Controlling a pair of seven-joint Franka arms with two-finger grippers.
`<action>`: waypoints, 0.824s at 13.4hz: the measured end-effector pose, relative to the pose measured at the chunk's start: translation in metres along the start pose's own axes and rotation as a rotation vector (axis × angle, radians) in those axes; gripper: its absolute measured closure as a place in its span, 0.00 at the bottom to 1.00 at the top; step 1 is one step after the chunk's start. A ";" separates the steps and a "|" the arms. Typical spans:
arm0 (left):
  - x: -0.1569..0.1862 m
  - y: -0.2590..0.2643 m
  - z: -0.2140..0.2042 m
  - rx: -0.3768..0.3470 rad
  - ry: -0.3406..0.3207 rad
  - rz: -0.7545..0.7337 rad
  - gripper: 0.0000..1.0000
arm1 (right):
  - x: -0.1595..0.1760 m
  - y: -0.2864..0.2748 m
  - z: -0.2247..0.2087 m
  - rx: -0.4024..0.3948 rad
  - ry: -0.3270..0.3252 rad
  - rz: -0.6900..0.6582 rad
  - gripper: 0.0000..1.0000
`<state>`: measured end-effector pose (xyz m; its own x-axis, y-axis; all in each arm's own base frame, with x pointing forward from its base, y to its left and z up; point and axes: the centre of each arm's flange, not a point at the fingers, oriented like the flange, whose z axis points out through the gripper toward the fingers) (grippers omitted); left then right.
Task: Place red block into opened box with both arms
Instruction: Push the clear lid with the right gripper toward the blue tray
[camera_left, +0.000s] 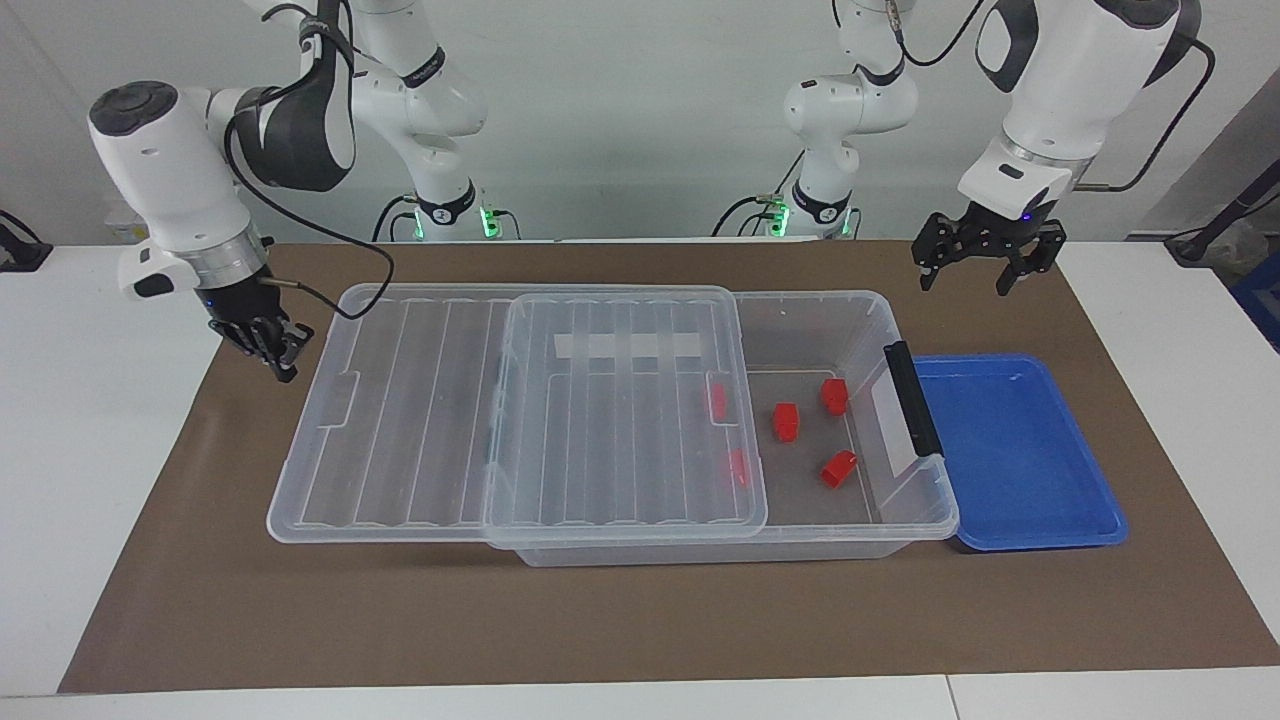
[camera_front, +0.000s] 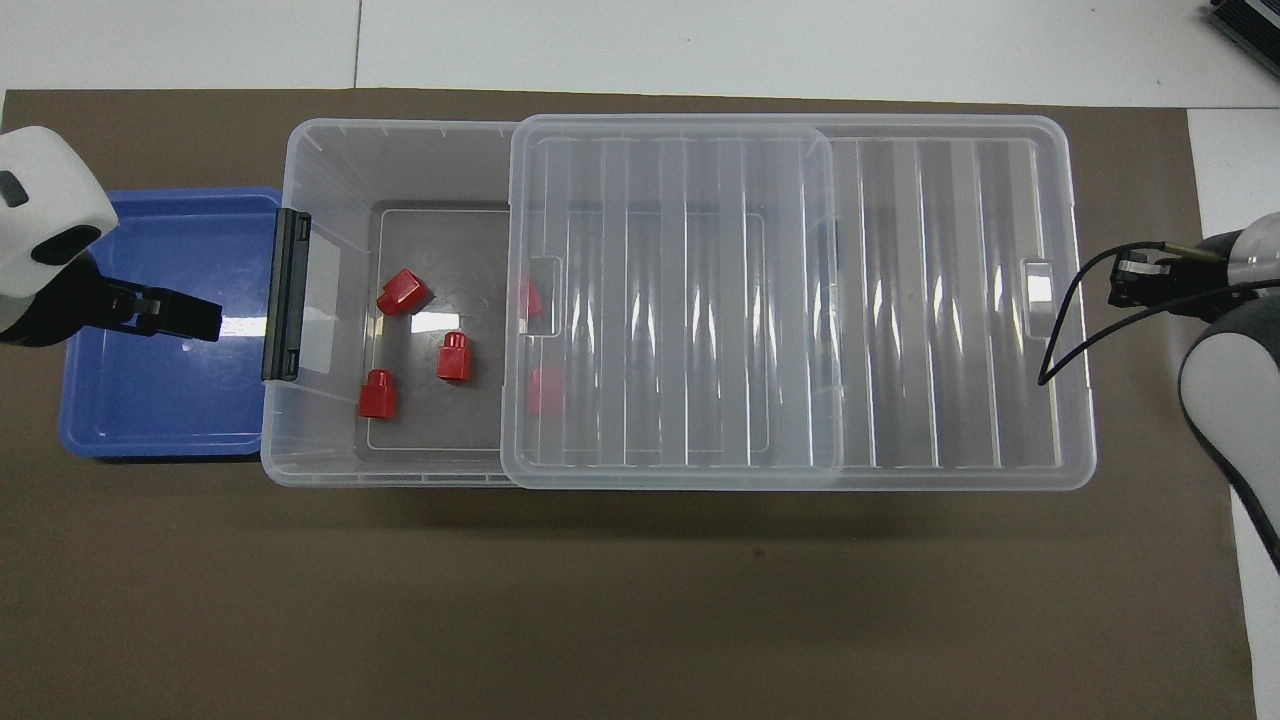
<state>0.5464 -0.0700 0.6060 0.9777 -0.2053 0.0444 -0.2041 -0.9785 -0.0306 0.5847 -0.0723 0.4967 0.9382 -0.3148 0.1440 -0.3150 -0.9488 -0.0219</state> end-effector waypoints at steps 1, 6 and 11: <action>0.000 0.000 0.002 0.000 -0.001 0.000 0.00 | 0.001 0.002 0.007 -0.002 -0.008 0.003 0.99; 0.000 -0.004 0.005 0.000 -0.002 -0.007 0.00 | 0.000 -0.012 0.019 0.000 -0.023 -0.020 0.99; 0.000 -0.004 0.004 0.000 0.000 -0.007 0.00 | -0.008 -0.039 0.020 0.004 -0.034 -0.070 0.99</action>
<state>0.5473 -0.0661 0.6018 0.9791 -0.1987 0.0444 -0.1974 -0.9798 -0.0305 0.5922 -0.0337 0.4770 0.9622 -0.2484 0.1112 -0.2481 -0.9686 -0.0174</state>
